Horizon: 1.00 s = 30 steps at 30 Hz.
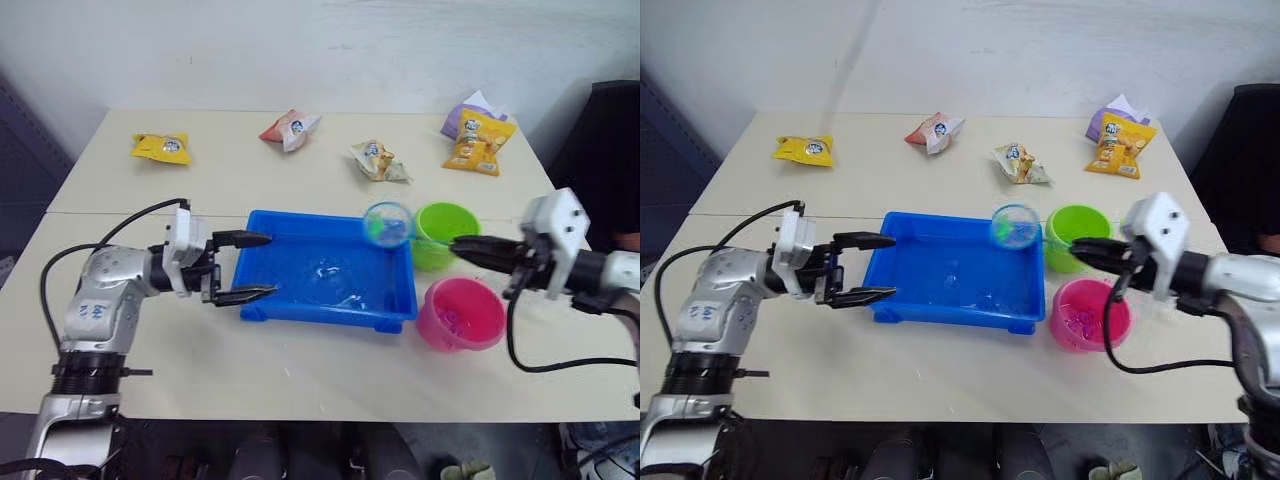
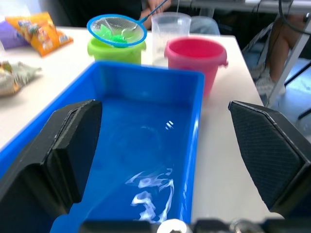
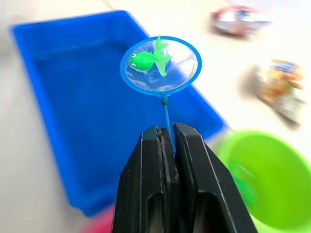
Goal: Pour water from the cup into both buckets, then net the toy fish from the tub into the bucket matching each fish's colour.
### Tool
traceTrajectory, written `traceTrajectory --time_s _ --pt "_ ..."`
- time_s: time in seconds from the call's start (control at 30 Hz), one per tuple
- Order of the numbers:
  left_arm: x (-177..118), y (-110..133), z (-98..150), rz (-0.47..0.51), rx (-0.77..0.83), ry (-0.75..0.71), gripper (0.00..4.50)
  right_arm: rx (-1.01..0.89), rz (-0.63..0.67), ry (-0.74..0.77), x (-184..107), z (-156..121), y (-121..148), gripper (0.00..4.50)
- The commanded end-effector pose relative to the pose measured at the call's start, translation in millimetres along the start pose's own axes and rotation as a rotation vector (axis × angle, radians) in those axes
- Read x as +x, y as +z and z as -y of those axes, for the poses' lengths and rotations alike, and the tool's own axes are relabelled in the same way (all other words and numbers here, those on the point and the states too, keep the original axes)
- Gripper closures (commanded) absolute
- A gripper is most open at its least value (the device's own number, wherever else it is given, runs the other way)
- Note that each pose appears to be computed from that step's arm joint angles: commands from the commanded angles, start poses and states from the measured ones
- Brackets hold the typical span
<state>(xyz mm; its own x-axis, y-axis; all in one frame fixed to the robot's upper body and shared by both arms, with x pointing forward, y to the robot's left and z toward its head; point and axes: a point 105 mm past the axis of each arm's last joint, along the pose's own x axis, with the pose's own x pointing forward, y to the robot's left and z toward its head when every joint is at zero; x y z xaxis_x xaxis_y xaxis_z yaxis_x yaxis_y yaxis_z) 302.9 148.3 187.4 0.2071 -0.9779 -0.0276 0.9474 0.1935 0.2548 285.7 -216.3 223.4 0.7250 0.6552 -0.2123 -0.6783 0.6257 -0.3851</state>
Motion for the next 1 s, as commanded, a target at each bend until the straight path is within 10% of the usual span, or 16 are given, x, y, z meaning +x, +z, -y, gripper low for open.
traceTrajectory --time_s 0.03,0.6,1.0 --pt "9 5 -3 0.019 0.045 -0.015 0.02 -0.133 -0.016 -0.165 -19 28 0 4.50" --pt "33 -1 1 0.069 0.043 -0.060 0.02 -0.971 -0.237 -0.326 -33 55 -49 4.50" --pt "33 0 2 0.086 0.030 -0.020 0.02 -1.406 -0.139 -0.398 -32 46 -44 4.50"
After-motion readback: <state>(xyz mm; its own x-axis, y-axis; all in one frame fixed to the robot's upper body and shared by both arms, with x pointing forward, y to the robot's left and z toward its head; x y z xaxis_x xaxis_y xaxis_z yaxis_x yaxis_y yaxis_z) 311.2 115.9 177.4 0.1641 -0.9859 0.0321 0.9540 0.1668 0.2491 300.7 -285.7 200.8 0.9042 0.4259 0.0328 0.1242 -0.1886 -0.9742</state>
